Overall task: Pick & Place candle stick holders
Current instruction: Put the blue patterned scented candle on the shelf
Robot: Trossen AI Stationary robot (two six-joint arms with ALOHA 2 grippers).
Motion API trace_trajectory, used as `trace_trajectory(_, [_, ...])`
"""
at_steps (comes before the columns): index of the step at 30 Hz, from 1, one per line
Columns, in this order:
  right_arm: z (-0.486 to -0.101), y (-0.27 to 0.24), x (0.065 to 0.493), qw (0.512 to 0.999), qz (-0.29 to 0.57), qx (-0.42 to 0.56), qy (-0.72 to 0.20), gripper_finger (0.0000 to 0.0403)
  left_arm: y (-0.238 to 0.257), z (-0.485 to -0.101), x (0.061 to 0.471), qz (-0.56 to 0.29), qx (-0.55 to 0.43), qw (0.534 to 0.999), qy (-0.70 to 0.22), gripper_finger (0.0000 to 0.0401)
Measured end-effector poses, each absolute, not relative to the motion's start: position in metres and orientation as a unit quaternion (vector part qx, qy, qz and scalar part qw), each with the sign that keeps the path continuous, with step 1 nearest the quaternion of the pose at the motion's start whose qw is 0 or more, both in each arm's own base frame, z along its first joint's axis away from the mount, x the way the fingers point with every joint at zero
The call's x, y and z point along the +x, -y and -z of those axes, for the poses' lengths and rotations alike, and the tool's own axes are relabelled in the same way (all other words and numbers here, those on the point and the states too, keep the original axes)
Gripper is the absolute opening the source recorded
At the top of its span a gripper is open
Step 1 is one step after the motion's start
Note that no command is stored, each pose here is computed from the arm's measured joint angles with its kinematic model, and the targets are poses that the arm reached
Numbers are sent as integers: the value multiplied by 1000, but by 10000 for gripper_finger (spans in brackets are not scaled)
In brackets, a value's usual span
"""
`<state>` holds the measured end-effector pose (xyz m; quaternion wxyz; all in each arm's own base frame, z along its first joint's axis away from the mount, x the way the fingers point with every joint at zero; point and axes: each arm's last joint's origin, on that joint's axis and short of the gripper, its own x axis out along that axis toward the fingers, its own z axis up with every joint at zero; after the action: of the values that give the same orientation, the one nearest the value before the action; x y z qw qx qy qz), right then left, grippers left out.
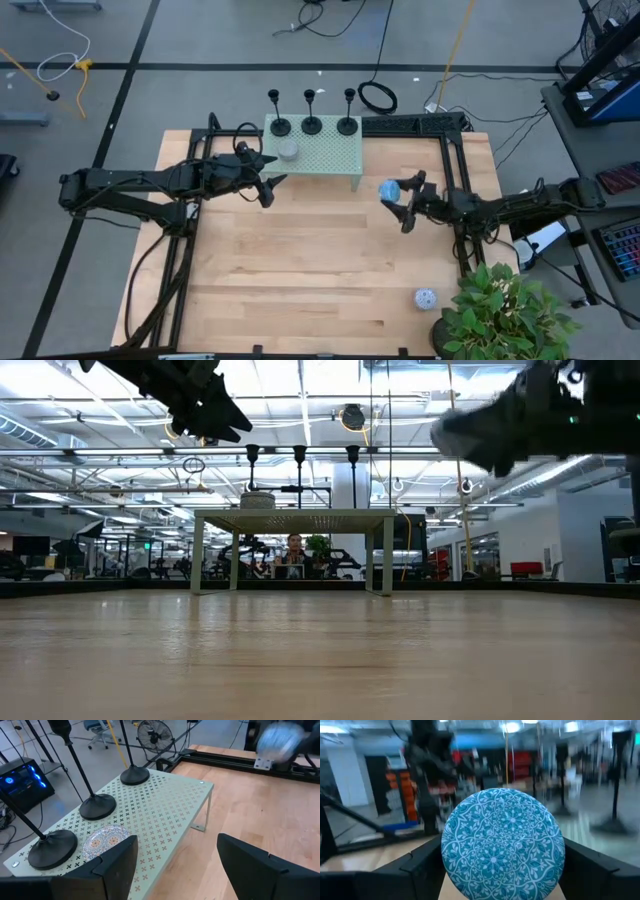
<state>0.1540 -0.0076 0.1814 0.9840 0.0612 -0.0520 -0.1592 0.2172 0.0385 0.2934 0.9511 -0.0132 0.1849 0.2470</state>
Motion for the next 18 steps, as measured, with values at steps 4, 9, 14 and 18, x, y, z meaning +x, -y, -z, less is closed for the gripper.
trace_trajectory(4, [-204,7,163,983,155,-1,93,298,-39,-295,218,-248,-14,952,-177,273])
trace_trajectory(9, [-232,15,191,981,174,-30,77,299,-39,-299,219,-248,-15,956,-156,273])
trace_trajectory(14, [-247,34,231,977,206,-55,-17,301,-39,-300,220,-246,-7,957,-153,273])
trace_trajectory(18, [-244,52,266,970,229,-50,-63,302,-39,-300,220,-246,-7,957,-153,273])
